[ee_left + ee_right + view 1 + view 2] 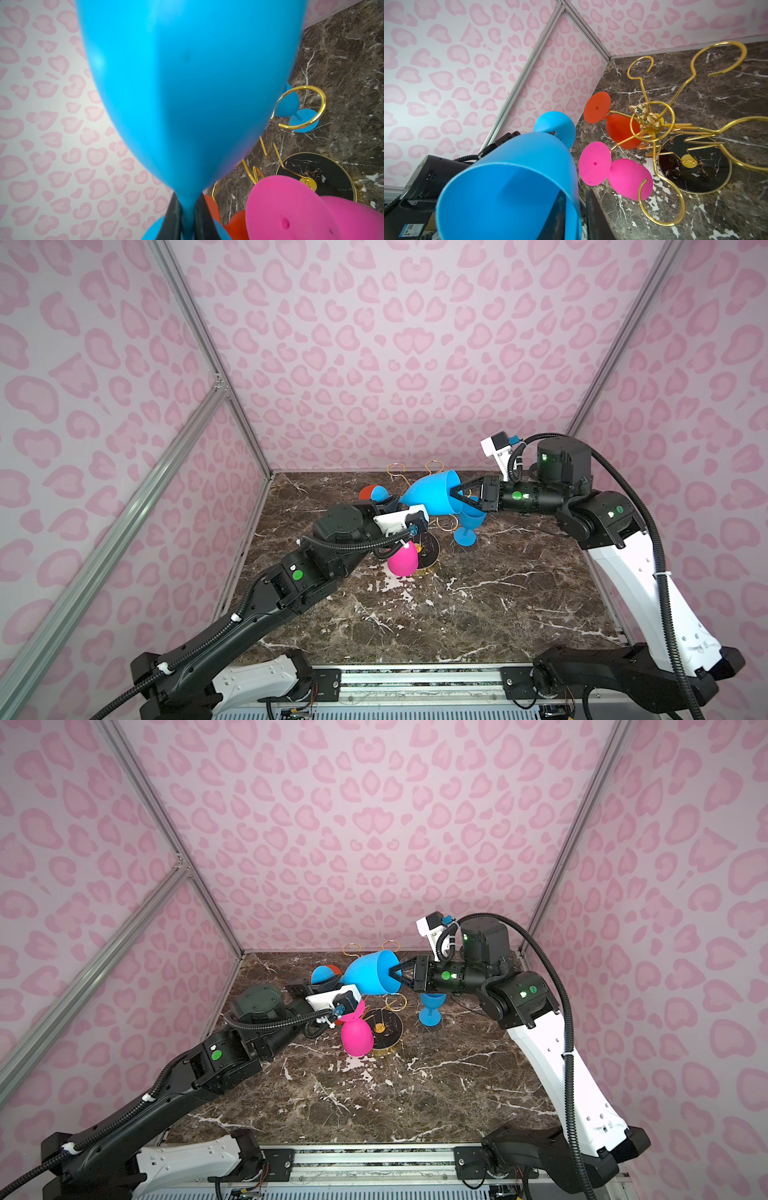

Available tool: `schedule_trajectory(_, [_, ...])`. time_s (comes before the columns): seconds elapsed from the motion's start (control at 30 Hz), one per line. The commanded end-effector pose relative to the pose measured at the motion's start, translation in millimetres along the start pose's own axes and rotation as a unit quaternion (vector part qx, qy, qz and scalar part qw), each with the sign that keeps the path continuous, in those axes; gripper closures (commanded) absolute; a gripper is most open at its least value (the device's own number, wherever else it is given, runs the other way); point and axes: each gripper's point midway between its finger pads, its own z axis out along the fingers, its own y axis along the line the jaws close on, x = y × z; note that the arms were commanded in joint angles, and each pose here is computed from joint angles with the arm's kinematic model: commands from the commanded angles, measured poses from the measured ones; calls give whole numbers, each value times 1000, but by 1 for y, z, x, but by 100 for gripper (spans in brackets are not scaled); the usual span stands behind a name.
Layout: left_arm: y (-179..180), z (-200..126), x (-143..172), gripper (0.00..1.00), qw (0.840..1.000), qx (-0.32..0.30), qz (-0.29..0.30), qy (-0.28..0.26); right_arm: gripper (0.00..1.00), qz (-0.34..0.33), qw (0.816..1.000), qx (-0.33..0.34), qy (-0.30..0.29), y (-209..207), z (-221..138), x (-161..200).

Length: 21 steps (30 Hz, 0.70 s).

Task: Take the wine glass off the wine glass rack
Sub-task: Pick up the wine glass from the wine glass rack.

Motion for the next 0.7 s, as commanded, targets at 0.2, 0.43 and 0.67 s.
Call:
schedule_trajectory(0.2, [0, 1, 0, 92, 1000, -6, 17, 3, 100, -6, 1000, 12, -4, -5, 5, -1])
schedule_trajectory(0.43, [-2, -1, 5, 2, 1000, -12, 10, 8, 100, -9, 1000, 19, -9, -6, 3, -3])
schedule_trajectory(0.67, [11, -16, 14, 2, 998, -42, -37, 19, 100, -13, 999, 26, -29, -6, -6, -15])
